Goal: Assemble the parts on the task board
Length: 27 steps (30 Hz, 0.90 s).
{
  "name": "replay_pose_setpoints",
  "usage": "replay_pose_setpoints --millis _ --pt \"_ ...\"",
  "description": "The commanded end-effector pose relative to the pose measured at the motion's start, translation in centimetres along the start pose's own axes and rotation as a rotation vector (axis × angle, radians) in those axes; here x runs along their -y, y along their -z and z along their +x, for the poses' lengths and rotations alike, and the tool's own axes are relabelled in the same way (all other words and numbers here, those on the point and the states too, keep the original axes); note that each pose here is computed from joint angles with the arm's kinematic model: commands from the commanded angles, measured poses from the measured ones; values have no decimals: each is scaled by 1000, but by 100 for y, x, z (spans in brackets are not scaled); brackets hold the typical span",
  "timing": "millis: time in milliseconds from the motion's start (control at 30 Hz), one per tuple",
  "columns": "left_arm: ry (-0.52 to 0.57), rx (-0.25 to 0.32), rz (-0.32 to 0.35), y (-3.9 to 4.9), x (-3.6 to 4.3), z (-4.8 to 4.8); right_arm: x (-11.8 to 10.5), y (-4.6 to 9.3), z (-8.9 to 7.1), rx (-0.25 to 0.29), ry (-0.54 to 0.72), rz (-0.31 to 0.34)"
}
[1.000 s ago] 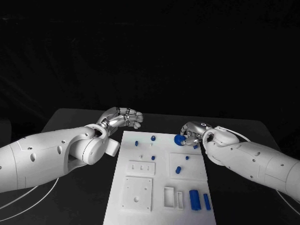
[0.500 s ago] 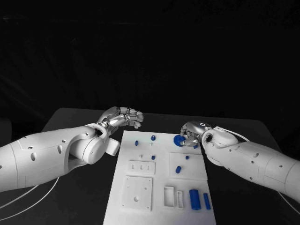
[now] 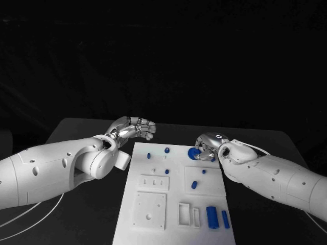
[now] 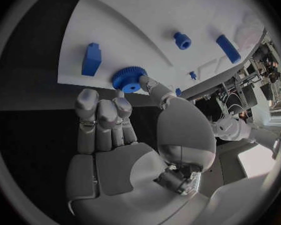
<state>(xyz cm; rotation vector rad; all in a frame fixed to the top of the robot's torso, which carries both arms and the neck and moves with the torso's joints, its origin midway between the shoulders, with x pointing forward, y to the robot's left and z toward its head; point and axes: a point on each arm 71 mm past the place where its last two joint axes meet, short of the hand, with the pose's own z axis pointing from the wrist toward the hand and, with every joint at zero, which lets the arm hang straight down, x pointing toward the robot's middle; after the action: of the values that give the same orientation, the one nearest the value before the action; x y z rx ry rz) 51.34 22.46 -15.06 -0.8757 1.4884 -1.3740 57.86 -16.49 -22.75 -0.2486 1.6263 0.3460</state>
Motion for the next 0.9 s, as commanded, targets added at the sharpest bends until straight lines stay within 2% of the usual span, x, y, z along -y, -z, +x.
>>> replay_pose_setpoints --millis 33,267,400,633,900 --pt "-2 -9 9 0 14 12 -30 29 79 -13 27 -1" --pt "-2 -9 10 0 15 10 -22 57 42 31 36 14" --pt "-3 -5 9 4 13 -3 -47 91 -5 75 40 8" --pt "-5 0 10 9 14 -20 -255 121 -154 131 82 -69" --pt "-4 -2 11 10 16 -14 -503 145 -209 178 117 -122"
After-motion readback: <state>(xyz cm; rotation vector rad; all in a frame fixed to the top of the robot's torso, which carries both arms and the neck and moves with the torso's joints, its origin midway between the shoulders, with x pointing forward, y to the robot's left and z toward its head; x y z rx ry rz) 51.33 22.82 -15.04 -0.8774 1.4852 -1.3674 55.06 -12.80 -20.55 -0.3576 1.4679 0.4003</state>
